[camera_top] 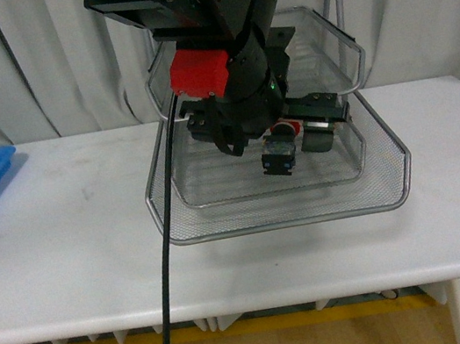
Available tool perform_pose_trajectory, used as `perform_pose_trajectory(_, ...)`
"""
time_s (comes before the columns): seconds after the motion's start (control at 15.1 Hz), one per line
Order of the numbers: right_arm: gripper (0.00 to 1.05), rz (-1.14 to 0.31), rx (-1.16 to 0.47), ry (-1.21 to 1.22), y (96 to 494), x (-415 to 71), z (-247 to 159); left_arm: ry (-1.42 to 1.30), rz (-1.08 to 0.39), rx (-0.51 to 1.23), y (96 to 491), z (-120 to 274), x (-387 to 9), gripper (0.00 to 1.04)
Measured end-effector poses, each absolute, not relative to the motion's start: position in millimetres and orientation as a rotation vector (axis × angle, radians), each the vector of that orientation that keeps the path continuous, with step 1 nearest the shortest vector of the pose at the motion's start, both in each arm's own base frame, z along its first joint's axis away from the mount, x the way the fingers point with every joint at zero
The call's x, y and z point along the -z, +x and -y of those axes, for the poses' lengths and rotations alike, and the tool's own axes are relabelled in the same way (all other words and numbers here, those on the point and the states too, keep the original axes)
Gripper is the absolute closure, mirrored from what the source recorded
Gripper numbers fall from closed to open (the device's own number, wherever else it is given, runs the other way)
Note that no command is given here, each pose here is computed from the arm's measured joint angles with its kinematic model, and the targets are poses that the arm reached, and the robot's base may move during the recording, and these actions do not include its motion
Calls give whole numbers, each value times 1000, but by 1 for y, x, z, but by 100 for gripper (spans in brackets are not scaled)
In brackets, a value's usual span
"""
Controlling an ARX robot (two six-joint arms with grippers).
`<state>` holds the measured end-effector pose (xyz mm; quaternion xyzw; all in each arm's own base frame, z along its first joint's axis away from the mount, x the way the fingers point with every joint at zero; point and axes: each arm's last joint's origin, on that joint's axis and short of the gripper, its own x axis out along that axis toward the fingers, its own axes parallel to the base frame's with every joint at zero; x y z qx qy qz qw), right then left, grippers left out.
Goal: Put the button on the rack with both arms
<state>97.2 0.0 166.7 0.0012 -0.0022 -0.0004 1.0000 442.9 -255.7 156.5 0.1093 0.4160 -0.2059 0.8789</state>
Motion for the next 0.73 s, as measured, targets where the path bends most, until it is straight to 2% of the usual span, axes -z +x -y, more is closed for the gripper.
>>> perform_pose_trajectory(0.07,6,4,1,2,97,-167,0,223,-869,441,437,253,-157,6)
perform_pose_trajectory(0.13,6,4,1,2,97,-167,0,218,-857,450,428,249,-162,7)
perform_pose_trajectory(0.4,6,4,1,2,97,-167,0,189,-664,476,377,220,-215,7)
perform_pose_trajectory(0.73,6,4,1,2,97,-167,0,194,-469,407,272,143,-254,7)
